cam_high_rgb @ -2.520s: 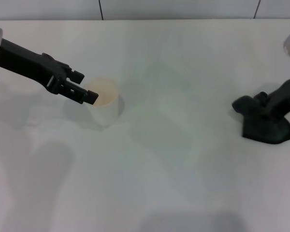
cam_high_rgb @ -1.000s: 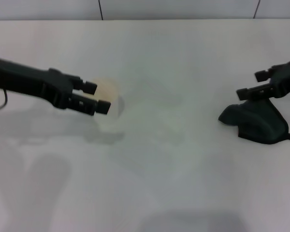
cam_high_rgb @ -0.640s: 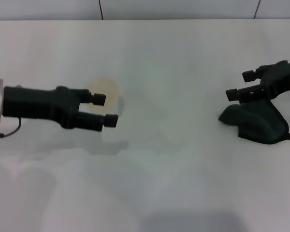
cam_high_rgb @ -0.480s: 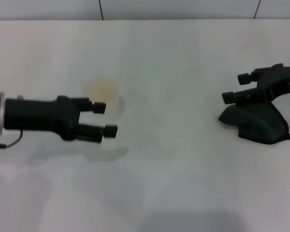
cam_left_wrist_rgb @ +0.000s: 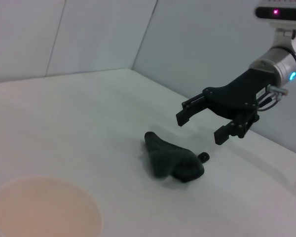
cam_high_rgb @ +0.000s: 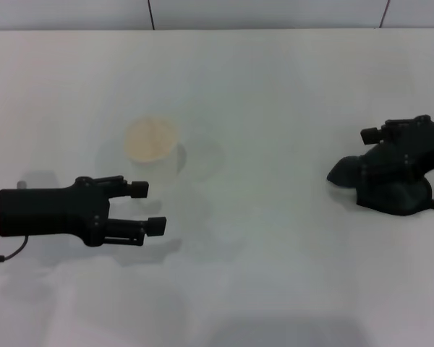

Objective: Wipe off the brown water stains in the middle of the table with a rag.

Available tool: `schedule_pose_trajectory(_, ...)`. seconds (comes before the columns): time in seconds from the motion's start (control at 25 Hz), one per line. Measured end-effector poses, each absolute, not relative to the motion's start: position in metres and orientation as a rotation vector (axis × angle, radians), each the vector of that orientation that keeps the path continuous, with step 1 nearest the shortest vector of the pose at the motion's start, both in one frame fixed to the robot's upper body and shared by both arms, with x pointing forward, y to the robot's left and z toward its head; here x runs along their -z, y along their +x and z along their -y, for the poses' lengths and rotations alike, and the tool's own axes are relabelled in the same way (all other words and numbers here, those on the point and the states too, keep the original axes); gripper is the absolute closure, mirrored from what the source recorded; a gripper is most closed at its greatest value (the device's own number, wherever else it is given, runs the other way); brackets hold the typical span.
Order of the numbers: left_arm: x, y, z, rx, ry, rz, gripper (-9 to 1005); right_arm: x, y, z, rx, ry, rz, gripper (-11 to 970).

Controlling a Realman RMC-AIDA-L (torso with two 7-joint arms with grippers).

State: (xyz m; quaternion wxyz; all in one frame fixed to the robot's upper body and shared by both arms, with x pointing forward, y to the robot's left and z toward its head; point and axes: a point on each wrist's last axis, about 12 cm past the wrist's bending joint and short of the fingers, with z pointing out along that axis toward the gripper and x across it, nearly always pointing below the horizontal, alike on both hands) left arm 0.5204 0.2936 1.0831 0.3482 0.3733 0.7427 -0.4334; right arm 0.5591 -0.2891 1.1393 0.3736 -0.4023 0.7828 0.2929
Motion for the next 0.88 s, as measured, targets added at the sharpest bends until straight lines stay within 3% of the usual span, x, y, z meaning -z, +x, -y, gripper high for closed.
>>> schedule_pose_trajectory(0.88, -1.068, 0.497, -0.315, 1.102, 0.831, -1.962, 105, -1.113, 0.551, 0.291, -0.721, -1.148, -1.929, 87)
